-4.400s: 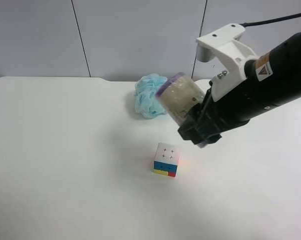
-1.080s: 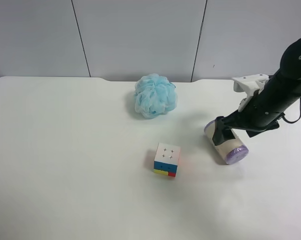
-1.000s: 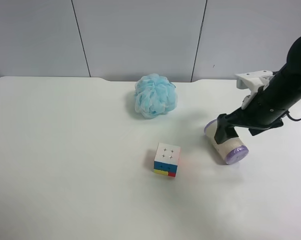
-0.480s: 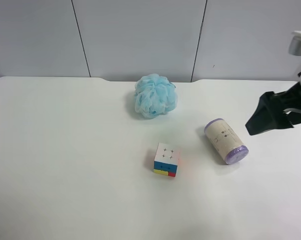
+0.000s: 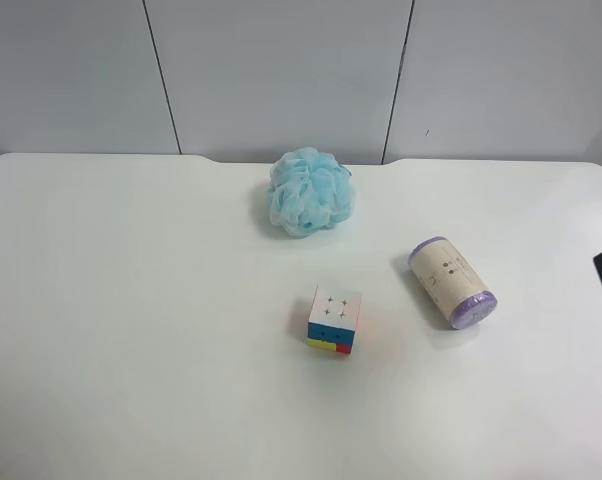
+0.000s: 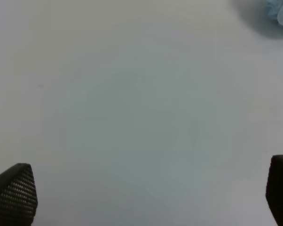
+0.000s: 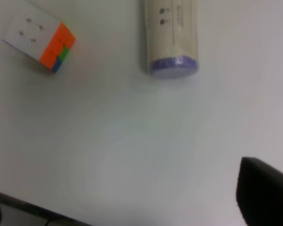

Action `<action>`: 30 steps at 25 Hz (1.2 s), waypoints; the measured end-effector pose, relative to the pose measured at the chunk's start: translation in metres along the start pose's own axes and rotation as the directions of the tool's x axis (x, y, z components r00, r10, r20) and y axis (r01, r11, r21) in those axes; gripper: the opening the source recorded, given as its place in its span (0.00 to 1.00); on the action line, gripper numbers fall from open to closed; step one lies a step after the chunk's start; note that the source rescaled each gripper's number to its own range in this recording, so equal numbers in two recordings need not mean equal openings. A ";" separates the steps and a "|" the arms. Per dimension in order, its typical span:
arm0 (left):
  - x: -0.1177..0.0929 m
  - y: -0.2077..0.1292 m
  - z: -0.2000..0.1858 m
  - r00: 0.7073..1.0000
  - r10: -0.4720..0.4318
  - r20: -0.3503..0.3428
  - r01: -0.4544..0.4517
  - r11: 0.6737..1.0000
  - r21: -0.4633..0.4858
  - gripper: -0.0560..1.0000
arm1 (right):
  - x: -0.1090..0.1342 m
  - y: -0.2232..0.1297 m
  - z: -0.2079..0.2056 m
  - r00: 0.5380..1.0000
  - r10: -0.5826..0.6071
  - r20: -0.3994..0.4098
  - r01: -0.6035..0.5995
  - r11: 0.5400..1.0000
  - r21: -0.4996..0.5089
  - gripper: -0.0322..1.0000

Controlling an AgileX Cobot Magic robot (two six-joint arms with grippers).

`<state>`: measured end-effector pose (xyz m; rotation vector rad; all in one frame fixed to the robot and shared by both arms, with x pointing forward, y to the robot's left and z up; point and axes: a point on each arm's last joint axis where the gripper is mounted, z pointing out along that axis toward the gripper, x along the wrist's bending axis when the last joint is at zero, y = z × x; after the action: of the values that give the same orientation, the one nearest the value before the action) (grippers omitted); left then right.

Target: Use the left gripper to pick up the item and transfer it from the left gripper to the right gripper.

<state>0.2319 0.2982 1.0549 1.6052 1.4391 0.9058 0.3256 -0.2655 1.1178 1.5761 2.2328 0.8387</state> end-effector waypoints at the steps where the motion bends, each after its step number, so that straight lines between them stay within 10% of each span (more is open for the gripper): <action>1: 0.000 0.000 0.000 1.000 0.000 0.000 0.000 1.000 0.000 0.99 | 0.002 -0.006 -0.005 1.000 -0.001 0.003 0.001 1.000 -0.025 1.00; 12: 0.000 0.000 0.000 1.000 0.000 0.000 0.000 1.000 0.000 0.99 | 0.003 -0.082 -0.002 0.994 -0.040 0.099 0.054 0.989 -0.139 1.00; 19: 0.000 0.000 0.000 1.000 0.000 0.000 0.000 1.000 0.000 0.99 | 0.004 -0.101 -0.003 0.990 -0.039 0.135 0.082 0.939 -0.334 1.00; 30: 0.000 0.000 0.000 1.000 0.000 0.000 0.000 1.000 0.000 0.99 | 0.005 -0.110 -0.003 0.989 -0.040 0.142 0.091 0.922 -0.376 1.00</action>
<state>0.2319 0.2982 1.0549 1.6052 1.4391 0.9058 0.2384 -0.2877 1.0548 1.3239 1.8773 1.0427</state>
